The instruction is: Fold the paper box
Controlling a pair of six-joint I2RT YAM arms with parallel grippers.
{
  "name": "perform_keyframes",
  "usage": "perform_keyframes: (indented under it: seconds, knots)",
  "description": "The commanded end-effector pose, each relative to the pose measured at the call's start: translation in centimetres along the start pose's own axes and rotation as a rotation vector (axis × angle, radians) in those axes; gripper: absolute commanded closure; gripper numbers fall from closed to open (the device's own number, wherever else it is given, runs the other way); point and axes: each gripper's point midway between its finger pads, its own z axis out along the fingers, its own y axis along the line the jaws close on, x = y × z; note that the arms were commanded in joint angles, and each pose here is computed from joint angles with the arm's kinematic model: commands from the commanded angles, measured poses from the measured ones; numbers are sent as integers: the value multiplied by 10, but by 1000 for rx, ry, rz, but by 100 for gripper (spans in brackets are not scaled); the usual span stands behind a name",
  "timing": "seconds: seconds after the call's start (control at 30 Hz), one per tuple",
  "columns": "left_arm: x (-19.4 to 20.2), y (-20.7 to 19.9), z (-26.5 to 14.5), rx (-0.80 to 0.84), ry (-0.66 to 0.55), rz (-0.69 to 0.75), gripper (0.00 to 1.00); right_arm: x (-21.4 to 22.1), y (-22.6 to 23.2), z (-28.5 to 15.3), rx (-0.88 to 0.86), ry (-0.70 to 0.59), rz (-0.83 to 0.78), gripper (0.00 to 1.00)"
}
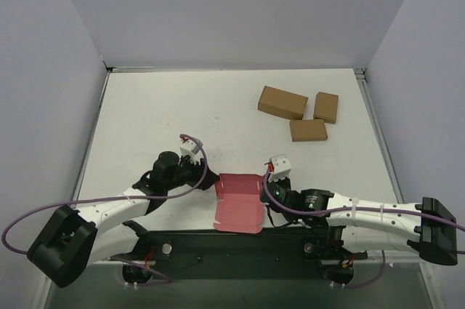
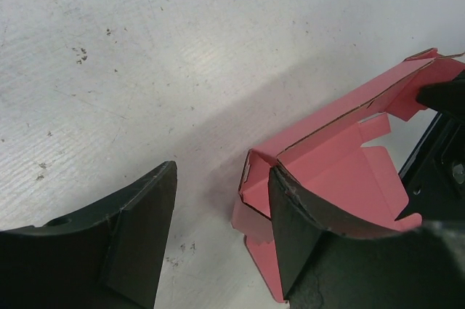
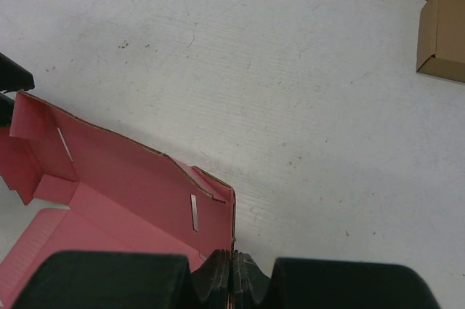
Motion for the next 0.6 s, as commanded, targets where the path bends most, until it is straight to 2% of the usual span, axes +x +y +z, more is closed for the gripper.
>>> perform_keyframes:
  seconds: [0.0, 0.17, 0.33, 0.43, 0.57]
  knots:
    - [-39, -19, -5, 61, -145, 26, 37, -7, 1, 0, -6, -31, 24, 100]
    - [-55, -20, -20, 43, -234, 33, 37, -7, 3, 2, -15, -29, 22, 100]
    - [-51, -29, -15, 91, -170, 66, 36, -6, 4, 3, -16, -22, 14, 100]
    - [-38, -22, -8, 69, -105, 67, 36, -6, 5, 3, -18, -23, 19, 100]
    - [-34, -10, -6, 14, -93, 89, 35, -6, 5, 1, -25, -27, 29, 100]
